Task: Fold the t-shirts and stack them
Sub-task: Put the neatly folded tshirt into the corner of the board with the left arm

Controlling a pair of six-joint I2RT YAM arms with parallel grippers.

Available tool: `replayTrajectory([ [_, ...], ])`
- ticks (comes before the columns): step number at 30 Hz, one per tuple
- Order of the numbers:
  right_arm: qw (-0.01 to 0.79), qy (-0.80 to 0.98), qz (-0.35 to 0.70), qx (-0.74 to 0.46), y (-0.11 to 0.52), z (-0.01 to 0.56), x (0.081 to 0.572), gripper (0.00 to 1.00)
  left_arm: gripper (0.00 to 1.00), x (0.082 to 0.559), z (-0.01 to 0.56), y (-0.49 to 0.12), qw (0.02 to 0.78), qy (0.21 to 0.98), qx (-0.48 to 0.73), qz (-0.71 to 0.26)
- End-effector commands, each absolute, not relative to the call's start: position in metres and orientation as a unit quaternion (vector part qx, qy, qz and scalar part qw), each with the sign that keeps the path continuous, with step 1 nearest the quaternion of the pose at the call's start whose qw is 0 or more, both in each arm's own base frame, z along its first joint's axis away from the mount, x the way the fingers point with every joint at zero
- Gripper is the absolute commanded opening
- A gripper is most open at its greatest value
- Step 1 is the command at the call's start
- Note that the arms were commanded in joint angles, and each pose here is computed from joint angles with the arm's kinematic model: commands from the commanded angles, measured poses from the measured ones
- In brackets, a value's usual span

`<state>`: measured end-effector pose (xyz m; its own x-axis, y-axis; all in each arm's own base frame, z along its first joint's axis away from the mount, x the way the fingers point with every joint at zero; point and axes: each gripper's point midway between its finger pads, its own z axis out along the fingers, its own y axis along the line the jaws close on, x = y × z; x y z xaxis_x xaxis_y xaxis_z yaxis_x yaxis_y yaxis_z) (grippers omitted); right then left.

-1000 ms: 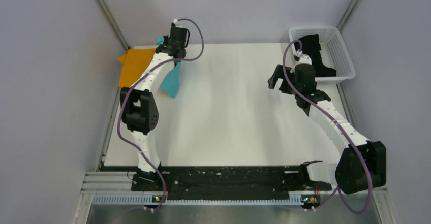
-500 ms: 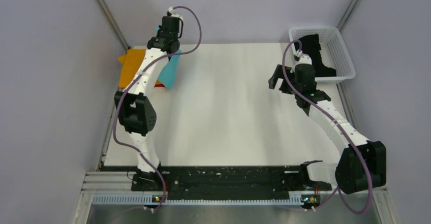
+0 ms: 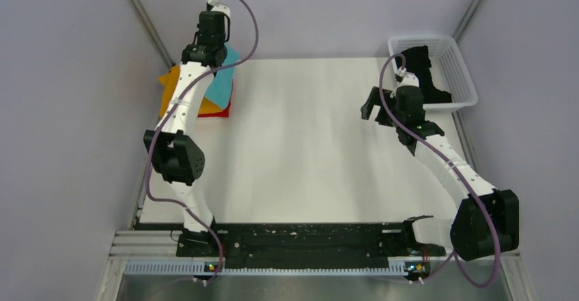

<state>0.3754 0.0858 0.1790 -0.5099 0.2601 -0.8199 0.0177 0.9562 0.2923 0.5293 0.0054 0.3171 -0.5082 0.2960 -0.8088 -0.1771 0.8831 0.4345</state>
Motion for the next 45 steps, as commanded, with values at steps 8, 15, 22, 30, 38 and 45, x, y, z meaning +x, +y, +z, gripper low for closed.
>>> replayTrajectory([
  [8,0.501,0.854,0.107,0.086,0.079,0.187,0.386,0.99,0.00,0.555,0.290,0.067,0.493,0.844,-0.040,0.207],
  [15,0.498,0.857,0.099,0.089,0.076,0.184,0.385,0.99,0.00,0.569,0.248,0.110,0.467,0.858,-0.072,0.203],
  [22,0.492,0.861,0.094,0.091,0.074,0.178,0.386,0.99,0.00,0.577,0.225,0.140,0.458,0.858,-0.096,0.213],
  [30,0.488,0.864,0.082,0.094,0.071,0.177,0.388,0.99,0.56,0.578,0.213,0.166,0.450,0.848,-0.134,0.247],
  [38,0.494,0.860,0.077,0.104,0.067,0.182,0.385,0.99,0.99,0.570,0.239,0.168,0.470,0.832,-0.170,0.242],
  [45,0.508,0.847,0.077,0.137,0.059,0.196,0.375,0.99,0.99,0.549,0.263,0.116,0.498,0.844,-0.169,0.101],
])
